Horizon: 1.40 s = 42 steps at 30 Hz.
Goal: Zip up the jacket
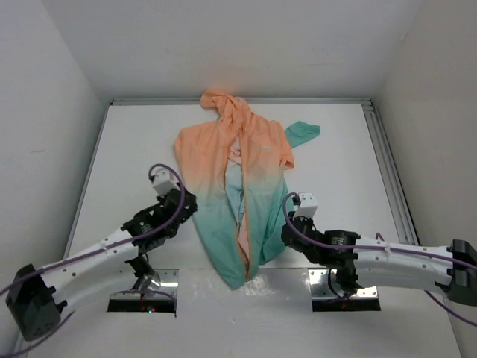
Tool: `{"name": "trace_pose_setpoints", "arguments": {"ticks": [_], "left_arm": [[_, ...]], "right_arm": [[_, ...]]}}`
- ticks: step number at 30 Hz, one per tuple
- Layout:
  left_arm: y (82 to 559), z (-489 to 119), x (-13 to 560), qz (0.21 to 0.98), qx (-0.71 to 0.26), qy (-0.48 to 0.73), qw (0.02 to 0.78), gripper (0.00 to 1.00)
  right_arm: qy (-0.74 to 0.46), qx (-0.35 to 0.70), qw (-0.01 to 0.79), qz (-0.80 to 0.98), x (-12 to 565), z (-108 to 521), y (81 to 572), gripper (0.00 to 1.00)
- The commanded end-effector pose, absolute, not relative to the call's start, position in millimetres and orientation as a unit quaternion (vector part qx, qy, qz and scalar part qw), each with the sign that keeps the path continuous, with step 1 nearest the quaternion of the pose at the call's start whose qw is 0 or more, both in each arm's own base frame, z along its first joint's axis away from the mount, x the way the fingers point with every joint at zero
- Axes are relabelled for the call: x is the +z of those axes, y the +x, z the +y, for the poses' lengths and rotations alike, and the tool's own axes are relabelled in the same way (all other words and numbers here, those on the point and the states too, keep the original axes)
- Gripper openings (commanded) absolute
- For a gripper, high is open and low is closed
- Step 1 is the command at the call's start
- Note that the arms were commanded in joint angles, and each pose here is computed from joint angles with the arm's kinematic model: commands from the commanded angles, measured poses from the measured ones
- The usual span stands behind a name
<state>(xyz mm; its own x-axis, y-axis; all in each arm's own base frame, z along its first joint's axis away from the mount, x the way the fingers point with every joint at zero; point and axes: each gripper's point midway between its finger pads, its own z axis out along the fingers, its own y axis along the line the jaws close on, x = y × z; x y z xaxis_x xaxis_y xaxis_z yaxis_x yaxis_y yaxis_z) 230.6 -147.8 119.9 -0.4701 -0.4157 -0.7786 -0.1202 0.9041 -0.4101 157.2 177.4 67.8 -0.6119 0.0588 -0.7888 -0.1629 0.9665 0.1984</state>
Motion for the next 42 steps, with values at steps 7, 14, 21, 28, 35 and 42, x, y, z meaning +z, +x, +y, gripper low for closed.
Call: {"name": "trace_pose_setpoints", "arguments": {"ticks": [7,14,21,28,35,42], "left_arm": [[288,-107,47,0.877,-0.109,-0.224,0.41,0.12],[327,-140,12,0.896,-0.124,-0.208,0.374,0.15],[417,-200,-12,0.912,-0.138,-0.161,0.351,0.12],[461,-242,53,0.895,-0.148,-0.109,0.407,0.32],[352,-177,129,0.84,-0.168,-0.164,0.489,0.43],[206,-168,74,0.869,-0.234,-0.153,0.408,0.0]], "right_arm": [[-0.002,0.19,0.436,0.88,56,176,148,0.0],[-0.019,0.179,0.43,0.885,50,178,146,0.0],[-0.002,0.181,0.467,0.865,61,185,162,0.0],[-0.012,0.161,0.485,0.859,85,203,176,0.0],[-0.03,0.204,0.475,0.855,94,226,173,0.09],[-0.041,0.215,0.472,0.854,97,224,168,0.0]]}}
